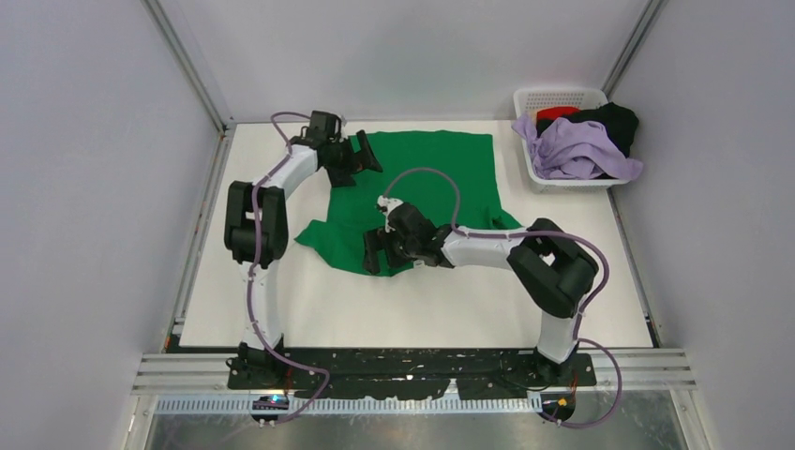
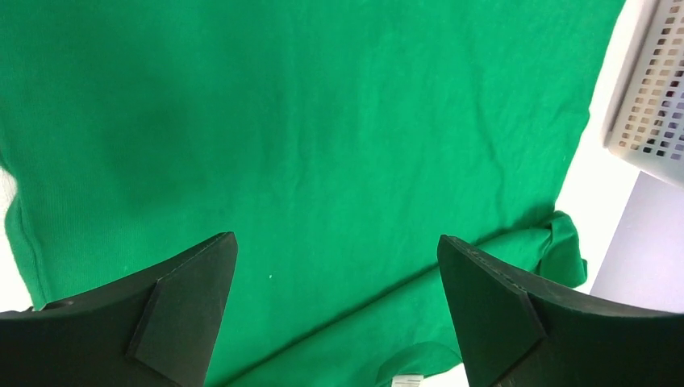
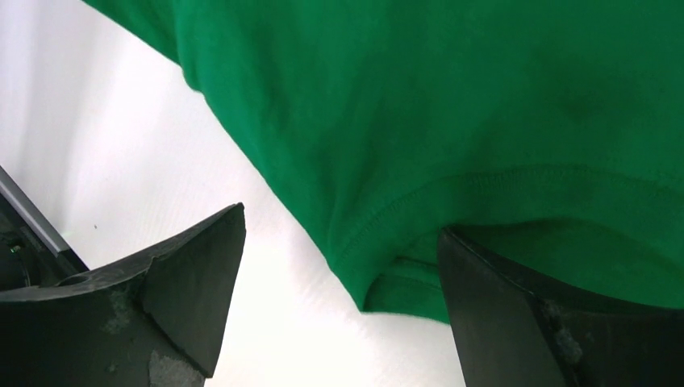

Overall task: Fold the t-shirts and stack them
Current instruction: Flatten out the tshirt

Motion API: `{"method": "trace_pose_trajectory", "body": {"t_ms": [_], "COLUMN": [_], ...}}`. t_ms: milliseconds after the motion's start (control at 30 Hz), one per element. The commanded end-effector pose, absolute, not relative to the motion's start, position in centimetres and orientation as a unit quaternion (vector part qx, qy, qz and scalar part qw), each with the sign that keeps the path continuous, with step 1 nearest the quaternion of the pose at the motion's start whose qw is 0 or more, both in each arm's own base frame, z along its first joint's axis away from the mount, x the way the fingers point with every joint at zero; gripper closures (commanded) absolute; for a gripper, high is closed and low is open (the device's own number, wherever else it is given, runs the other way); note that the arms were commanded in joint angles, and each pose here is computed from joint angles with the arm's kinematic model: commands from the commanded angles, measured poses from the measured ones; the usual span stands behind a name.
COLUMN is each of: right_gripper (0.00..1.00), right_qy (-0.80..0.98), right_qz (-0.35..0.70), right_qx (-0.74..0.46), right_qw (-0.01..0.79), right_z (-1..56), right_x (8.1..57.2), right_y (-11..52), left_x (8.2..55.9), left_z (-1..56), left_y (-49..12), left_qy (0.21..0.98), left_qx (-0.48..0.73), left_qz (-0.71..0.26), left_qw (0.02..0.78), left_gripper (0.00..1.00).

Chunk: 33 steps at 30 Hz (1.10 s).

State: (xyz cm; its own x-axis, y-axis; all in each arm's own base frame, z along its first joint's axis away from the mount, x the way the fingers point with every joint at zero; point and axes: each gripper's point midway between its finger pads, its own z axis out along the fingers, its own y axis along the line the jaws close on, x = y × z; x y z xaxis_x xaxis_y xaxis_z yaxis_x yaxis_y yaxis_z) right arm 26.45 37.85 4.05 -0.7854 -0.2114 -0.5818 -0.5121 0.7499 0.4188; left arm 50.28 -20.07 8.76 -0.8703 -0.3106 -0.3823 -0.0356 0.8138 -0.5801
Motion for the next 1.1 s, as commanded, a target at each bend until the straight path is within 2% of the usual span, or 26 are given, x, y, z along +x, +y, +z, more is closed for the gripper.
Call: {"method": "trace_pose_trajectory", "body": {"t_ms": [0,133,267,400,533,667,900,1067], "right_gripper": [0.05,0.05,0.05,0.05,0.05,0.05,0.05,0.05], "right_qy": [0.906,0.934,0.934,0.923,0.904,0.905,0.943,0.946], "right_qz": [0.285,0.242,0.25,0.261,0.27,0.238,0.18,0.12], "right_qx": [-0.169,-0.184,-0.228,-0.27,-0.29,-0.247,-0.052,0.013], "right_qw": [0.263,0.189,0.115,0.086,0.157,0.252,0.275,0.3], "right_z": [4.0,0.7,0.6,2.2,6.8,10.3,8.4,6.8], "right_x": [25.3,18.6,11.1,7.1,8.6,12.9,20.2,25.2], "right_y": [35.6,30.4,28.2,27.6,28.2,27.0,19.7,16.8], "left_x": [50.1,49.7,49.1,47.4,44.8,41.8,34.9,28.8], "left_z": [9.2,8.4,8.0,7.0,5.6,4.2,2.7,1.7], "left_y": [-19.0,-17.6,-16.6,-16.4,-15.2,-13.6,-10.4,-9.0], "left_qy": [0.923,0.922,0.924,0.929,0.938,0.948,0.947,0.929], "left_qx": [-0.117,-0.141,-0.152,-0.153,-0.164,-0.173,-0.22,-0.285], "left_qz": [-0.283,-0.274,-0.269,-0.265,-0.235,-0.199,-0.146,-0.138], "left_qw": [0.232,0.233,0.226,0.209,0.192,0.177,0.185,0.192], "left_gripper": [0.0,0.0,0.0,0.0,0.0,0.0,0.0,0.01]}}
